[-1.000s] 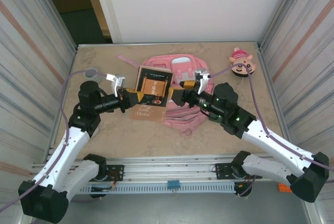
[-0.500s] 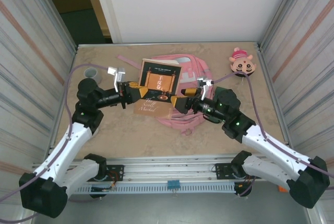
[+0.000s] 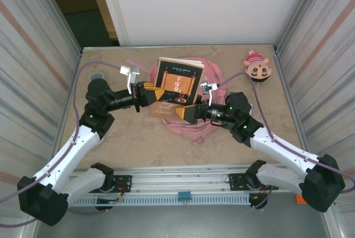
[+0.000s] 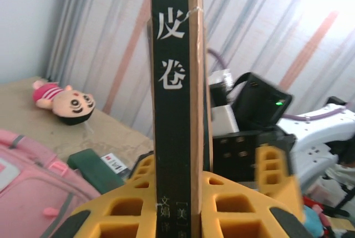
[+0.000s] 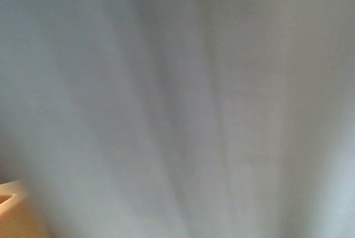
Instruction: Pack books, pencil case, and school supplies into a backpack
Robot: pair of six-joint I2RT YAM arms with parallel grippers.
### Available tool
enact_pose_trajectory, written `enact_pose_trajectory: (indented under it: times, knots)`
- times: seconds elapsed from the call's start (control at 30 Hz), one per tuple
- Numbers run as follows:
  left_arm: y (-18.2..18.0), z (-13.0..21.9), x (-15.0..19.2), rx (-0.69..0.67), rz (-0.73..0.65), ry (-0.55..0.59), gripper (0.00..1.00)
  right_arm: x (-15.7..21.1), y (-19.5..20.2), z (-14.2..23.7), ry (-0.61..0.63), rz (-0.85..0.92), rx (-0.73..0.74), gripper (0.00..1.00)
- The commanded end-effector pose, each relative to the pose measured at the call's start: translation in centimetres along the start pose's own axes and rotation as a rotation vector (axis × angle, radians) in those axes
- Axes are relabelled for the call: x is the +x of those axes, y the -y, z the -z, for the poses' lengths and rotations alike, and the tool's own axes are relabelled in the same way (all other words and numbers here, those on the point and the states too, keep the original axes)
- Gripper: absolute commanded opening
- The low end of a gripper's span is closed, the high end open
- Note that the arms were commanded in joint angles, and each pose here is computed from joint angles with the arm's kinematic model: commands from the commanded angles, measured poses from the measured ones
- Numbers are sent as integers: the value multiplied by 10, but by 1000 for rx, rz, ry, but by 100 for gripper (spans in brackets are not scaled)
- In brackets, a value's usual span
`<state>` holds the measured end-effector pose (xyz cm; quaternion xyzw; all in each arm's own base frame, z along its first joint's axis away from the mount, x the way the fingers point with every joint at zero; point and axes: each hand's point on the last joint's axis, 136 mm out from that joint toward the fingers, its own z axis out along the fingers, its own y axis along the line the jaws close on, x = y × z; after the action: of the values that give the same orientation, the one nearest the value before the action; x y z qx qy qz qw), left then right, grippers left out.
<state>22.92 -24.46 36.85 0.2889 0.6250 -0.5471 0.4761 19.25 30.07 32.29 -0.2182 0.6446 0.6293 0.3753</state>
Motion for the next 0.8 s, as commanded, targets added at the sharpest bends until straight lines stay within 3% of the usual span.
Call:
enact_pose_trajectory:
  times: [0.0,0.2,0.33,0.4,0.43,0.63,0.67,0.77]
  knots:
    - [-13,1,-2,-77,-49,21,0,-14,-38,13,52,95,-109,94]
    - [-18,-1,6,-72,-37,11,1,-33,-19,7,120,89,5,59]
    - [-20,1,11,-97,-46,-14,9,-33,-1,0,114,76,61,32]
    - [-20,4,14,-117,-65,-34,23,-28,10,2,97,93,112,13]
    - [-21,6,17,-133,-71,-45,32,-25,15,3,81,113,143,10]
    - [-24,32,32,-283,-235,-166,74,12,53,32,-161,291,457,2]
    - [-20,37,38,-283,-274,-209,98,19,61,40,-204,325,523,2]
    - [-13,48,49,-276,-370,-308,99,33,73,56,-283,401,620,2]
